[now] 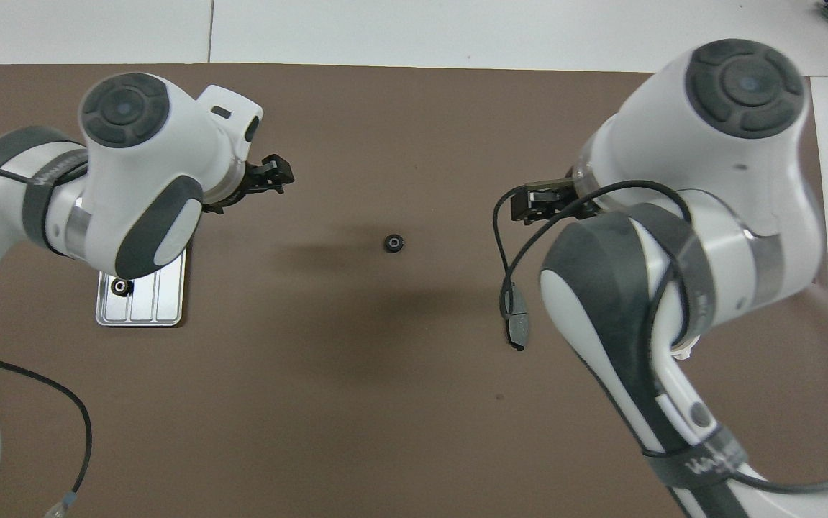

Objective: Place bearing gear from tray to pile
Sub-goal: 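Grasp the mid-table gear with the right gripper while the left gripper withdraws, then hold the gear with the right gripper while the left gripper grasps another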

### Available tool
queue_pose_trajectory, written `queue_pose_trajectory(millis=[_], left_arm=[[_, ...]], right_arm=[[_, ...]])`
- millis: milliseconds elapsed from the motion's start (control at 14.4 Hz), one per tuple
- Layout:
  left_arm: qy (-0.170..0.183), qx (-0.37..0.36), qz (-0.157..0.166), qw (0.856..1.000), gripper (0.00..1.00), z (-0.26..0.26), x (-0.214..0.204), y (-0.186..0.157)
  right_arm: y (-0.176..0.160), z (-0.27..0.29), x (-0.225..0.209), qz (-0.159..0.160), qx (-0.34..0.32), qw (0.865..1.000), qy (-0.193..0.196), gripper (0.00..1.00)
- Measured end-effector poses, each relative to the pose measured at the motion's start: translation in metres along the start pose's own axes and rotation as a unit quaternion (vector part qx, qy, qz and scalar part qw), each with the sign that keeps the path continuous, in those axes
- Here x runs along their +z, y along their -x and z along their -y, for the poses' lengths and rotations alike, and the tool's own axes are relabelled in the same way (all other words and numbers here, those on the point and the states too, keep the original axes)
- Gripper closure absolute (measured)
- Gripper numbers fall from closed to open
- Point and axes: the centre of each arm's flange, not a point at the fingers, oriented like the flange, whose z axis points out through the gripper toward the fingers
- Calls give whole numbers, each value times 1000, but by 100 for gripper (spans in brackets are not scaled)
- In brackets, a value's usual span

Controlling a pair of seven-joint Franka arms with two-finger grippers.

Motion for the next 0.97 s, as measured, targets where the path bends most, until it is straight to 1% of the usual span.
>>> queue_pose_trajectory(millis=[208, 346, 415, 485, 554, 623, 692, 831, 969], left_arm=[[1, 44, 27, 999, 0, 92, -25, -32], [-10, 70, 35, 997, 0, 144, -28, -42], [-17, 74, 41, 996, 0, 166, -23, -42], [-22, 73, 42, 996, 0, 186, -13, -40], [-24, 70, 32, 997, 0, 201, 0, -36], [-23, 68, 15, 997, 0, 212, 17, -30], [-22, 70, 4, 997, 0, 220, 37, -18], [-24, 78, 6, 997, 0, 230, 67, 8], [-25, 81, 5, 996, 3, 232, 77, 20]], right_arm=[[-11, 74, 40, -22, -1, 1000, -7, 0], [-11, 114, 68, -29, 0, 1000, -13, 0], [-9, 131, 83, -29, 0, 1000, -12, 0], [-6, 149, 100, -27, -2, 1000, -11, 0], [-2, 168, 118, -27, -5, 1000, -10, 0], [1, 185, 139, -28, -9, 1000, -9, 0], [2, 195, 158, -31, -15, 999, -5, 0], [-3, 201, 178, -41, -21, 999, 0, 0], [-7, 200, 185, -50, -20, 999, -3, 0]])
